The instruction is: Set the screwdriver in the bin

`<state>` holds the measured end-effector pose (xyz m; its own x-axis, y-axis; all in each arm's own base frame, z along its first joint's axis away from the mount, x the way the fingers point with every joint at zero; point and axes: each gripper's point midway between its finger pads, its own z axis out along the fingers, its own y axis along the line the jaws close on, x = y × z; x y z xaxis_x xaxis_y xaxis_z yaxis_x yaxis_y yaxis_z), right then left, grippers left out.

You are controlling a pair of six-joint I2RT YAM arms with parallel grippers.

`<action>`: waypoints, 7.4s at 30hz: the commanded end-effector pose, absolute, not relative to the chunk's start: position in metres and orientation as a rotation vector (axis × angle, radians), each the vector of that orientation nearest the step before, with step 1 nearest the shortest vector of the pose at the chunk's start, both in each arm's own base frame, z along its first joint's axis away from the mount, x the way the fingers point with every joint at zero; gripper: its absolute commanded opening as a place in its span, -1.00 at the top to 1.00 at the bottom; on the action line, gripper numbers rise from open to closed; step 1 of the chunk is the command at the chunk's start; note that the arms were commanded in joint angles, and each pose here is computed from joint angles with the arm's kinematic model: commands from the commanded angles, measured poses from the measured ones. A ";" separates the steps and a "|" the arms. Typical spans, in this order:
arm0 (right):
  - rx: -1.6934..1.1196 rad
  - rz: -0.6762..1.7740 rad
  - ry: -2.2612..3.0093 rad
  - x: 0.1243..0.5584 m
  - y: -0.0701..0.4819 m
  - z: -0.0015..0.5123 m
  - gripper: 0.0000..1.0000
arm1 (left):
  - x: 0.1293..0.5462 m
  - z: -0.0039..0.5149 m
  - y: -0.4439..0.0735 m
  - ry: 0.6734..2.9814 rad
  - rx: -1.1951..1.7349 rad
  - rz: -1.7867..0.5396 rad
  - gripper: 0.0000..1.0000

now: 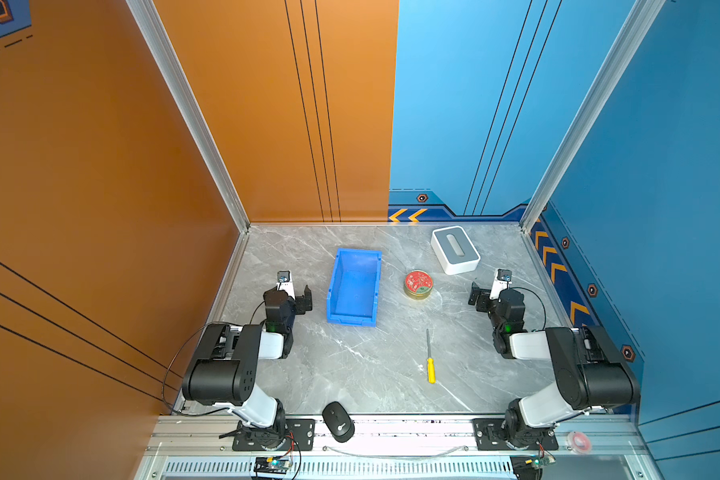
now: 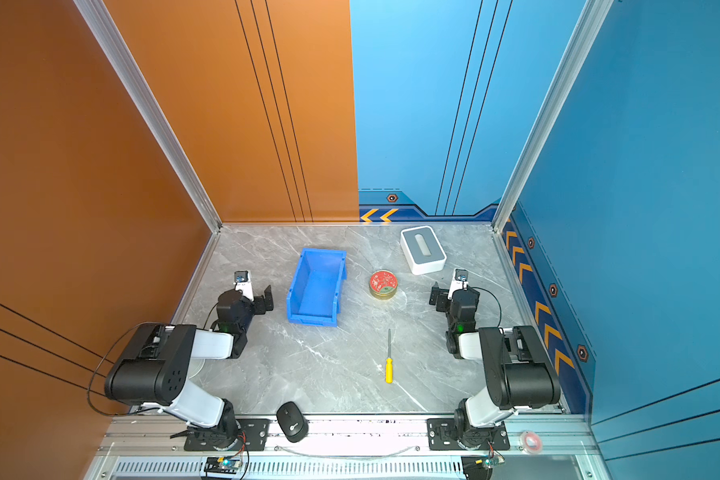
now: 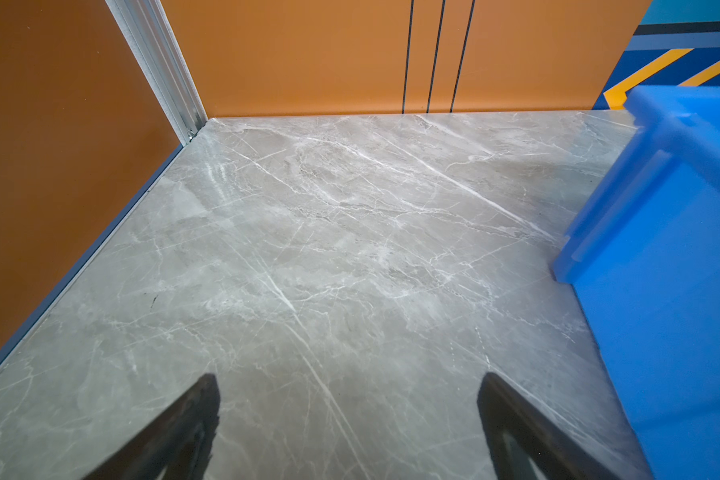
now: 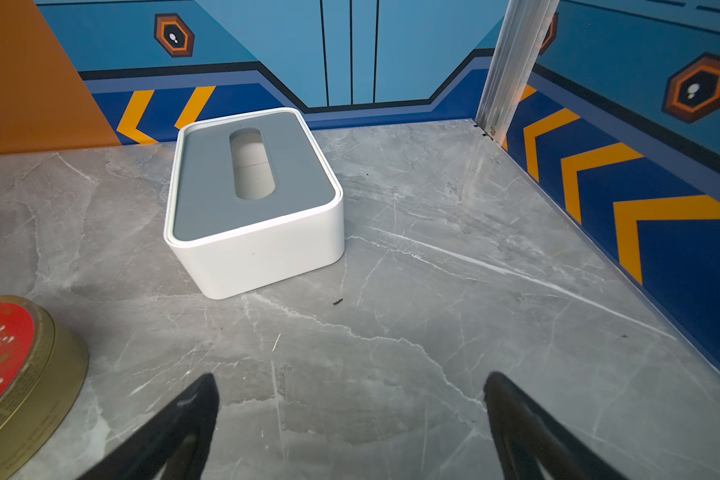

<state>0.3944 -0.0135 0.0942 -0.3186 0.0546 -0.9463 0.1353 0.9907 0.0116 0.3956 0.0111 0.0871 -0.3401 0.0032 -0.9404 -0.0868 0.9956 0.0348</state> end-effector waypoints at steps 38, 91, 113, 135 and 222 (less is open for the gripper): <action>0.180 0.061 2.519 0.241 0.109 0.178 -0.81 | 0.362 0.232 -0.055 2.392 0.305 -0.063 -0.96; 0.109 0.027 2.942 0.149 0.199 0.018 0.15 | 0.315 0.267 -0.106 2.372 0.439 -0.327 -0.96; 0.057 0.045 2.917 0.148 0.194 0.024 0.70 | 0.317 0.275 -0.097 2.338 0.468 -0.218 -0.96; -0.183 0.153 2.708 0.210 0.238 0.166 0.74 | 0.315 0.281 -0.072 2.326 0.381 -0.132 -0.96; -0.248 0.371 2.764 0.366 0.437 0.091 0.45 | 0.312 0.318 -0.034 2.241 0.128 -0.251 -0.96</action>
<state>0.3621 0.4335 0.0669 -0.9350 -0.1514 -0.3207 -0.2200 0.9569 0.1896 0.3155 -0.0356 0.3147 -0.6318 0.0181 -0.7749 0.1844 0.9745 -0.1276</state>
